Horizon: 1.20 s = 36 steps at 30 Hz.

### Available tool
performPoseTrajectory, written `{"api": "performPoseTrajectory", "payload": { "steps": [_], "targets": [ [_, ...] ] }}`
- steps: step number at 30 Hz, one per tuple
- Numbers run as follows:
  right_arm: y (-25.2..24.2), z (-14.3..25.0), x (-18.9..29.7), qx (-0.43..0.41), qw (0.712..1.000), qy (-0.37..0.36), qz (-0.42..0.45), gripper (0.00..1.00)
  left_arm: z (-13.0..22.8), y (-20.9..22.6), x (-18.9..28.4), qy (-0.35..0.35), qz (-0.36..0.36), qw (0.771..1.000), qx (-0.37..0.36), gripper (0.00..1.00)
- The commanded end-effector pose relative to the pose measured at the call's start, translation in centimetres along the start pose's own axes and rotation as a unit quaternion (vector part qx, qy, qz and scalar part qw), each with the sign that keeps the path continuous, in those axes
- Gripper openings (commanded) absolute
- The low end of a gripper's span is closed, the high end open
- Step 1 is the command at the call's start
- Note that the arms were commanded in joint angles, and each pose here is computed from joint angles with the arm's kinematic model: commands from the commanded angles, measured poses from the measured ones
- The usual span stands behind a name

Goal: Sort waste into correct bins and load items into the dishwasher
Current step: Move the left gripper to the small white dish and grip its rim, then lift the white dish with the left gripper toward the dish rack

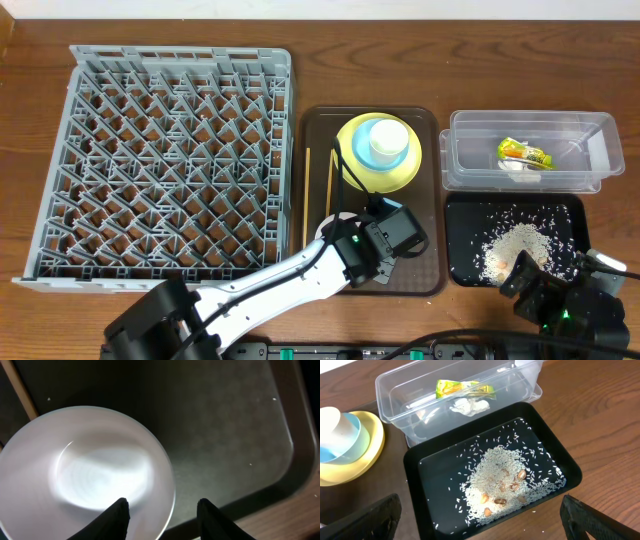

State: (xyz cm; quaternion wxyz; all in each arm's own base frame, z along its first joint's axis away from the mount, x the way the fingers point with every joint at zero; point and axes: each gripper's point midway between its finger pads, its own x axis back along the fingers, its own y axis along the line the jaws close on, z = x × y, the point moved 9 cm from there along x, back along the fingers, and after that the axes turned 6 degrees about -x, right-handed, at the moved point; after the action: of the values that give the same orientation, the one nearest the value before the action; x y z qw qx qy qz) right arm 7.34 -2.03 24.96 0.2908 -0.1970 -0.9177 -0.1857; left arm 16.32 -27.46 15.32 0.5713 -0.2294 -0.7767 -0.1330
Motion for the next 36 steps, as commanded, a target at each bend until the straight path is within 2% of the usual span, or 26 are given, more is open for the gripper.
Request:
{"api": "performPoseTrajectory", "payload": {
  "steps": [1, 13, 21, 27, 36],
  "targets": [
    [-0.1, -0.1, 0.1, -0.005, 1.0, -0.004, 0.004, 0.99, 0.2, 0.1, -0.9, 0.006, -0.02, 1.0, 0.022, 0.43],
    [-0.1, -0.1, 0.1, -0.005, 1.0, -0.004, 0.004, 0.99, 1.2, -0.4, -3.4, 0.05, -0.03, 0.998, 0.017, 0.36],
    [-0.1, -0.1, 0.1, -0.005, 1.0, -0.004, 0.004, 0.99, 1.7, -1.2, -3.5, 0.051, -0.029, 0.998, 0.003, 0.33],
    [-0.1, -0.1, 0.1, -0.005, 1.0, -0.004, 0.004, 0.99, 1.9, -0.5, -4.1, 0.038, -0.063, 0.997, -0.001, 0.33],
    [-0.1, -0.1, 0.1, -0.005, 1.0, -0.004, 0.004, 0.99, 2.3, -0.4, -5.8, 0.048, -0.074, 0.996, -0.003, 0.33]
  ]
}}
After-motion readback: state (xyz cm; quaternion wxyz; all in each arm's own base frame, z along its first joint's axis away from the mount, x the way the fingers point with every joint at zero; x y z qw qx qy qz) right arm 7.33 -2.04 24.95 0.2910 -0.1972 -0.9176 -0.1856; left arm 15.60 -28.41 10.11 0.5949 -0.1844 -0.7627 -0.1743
